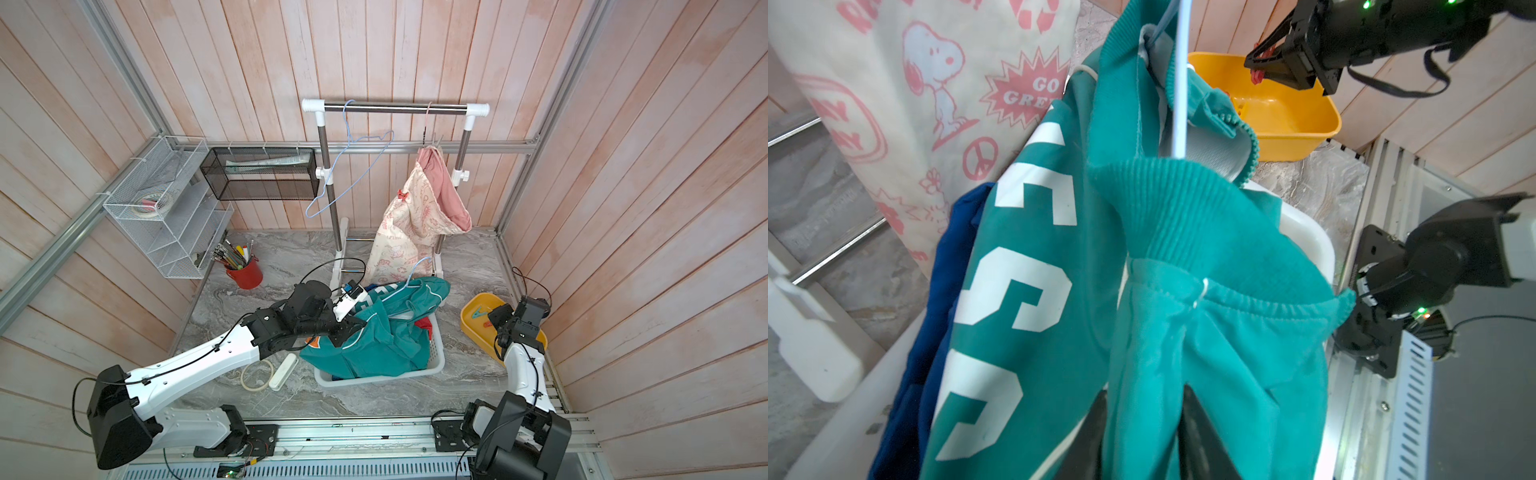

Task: Remove the clothespins securing jackets to the hanger
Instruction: Place the clothespin in the storage box, then remove the jacket from the hanger.

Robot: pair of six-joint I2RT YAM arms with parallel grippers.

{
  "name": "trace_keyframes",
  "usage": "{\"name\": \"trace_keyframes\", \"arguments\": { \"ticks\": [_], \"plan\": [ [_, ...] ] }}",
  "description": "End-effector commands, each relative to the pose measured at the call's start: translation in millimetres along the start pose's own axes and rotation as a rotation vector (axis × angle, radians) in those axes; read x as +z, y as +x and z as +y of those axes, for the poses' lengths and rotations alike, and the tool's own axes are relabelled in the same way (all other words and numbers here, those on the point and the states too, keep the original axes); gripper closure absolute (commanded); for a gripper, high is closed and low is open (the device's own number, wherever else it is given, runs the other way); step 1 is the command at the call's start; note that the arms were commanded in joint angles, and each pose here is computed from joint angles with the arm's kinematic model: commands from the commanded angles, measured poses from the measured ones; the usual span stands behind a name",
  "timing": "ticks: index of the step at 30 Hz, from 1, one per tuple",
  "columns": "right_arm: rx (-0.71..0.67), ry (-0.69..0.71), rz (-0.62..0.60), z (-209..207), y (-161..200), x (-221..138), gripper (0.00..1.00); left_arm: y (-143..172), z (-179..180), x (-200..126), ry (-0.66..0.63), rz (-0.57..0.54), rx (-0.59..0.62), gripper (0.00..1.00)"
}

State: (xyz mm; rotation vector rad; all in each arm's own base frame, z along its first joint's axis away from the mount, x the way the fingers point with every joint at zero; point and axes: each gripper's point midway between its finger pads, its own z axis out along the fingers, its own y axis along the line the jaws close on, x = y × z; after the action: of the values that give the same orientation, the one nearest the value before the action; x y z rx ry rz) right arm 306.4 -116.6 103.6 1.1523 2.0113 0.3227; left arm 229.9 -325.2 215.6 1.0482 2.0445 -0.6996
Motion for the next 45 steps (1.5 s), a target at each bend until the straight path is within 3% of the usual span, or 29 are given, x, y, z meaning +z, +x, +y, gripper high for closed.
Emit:
{"name": "trace_keyframes", "arguments": {
  "ticks": [1, 4, 10, 13, 19, 23, 28, 32, 38, 42, 45],
  "plan": [
    [-0.006, 0.019, -0.030, -7.2, -11.7, 7.5, 0.83, -0.1, -2.4, 4.1, 0.010, -0.016, 0.013, 0.80],
    [-0.004, 0.031, -0.015, -14.3, -9.4, 13.1, 0.77, 2.0, -2.1, 5.1, 0.010, -0.022, 0.016, 0.87],
    [-0.040, 0.022, -0.008, -10.2, -11.8, 10.5, 0.50, 3.0, -3.0, 4.7, 0.015, -0.033, 0.011, 0.96],
    [-0.097, -0.045, -0.015, 14.1, -14.2, -0.9, 0.49, 4.8, -1.4, 4.8, 0.006, -0.031, 0.004, 1.00],
    [-0.435, -0.360, -0.091, 133.6, 10.9, -57.7, 0.53, 4.9, 4.5, 4.9, -0.015, -0.033, -0.013, 1.00],
    [-0.561, -0.648, -0.124, 189.5, 41.2, -114.8, 0.45, 6.2, 7.9, 6.5, -0.016, -0.030, -0.031, 1.00],
    [-0.701, -0.951, -0.067, 234.5, 90.1, -175.6, 0.36, 6.5, 9.9, 7.7, -0.014, -0.030, -0.034, 1.00],
    [-0.810, -1.057, -0.035, 259.3, 122.8, -204.8, 0.35, 4.4, 9.4, 9.4, 0.002, -0.036, -0.047, 1.00],
    [-0.876, -1.068, -0.036, 278.6, 141.1, -211.1, 0.35, 4.3, 7.9, 7.2, 0.008, -0.040, -0.039, 1.00],
    [-0.890, -1.046, -0.032, 290.5, 143.1, -201.4, 0.41, 3.5, 7.3, 4.7, 0.009, -0.048, -0.035, 1.00],
    [-0.903, -1.003, -0.039, 294.5, 142.4, -190.3, 0.53, 3.5, 6.9, 4.2, 0.011, -0.052, -0.034, 1.00]
  ]
}}
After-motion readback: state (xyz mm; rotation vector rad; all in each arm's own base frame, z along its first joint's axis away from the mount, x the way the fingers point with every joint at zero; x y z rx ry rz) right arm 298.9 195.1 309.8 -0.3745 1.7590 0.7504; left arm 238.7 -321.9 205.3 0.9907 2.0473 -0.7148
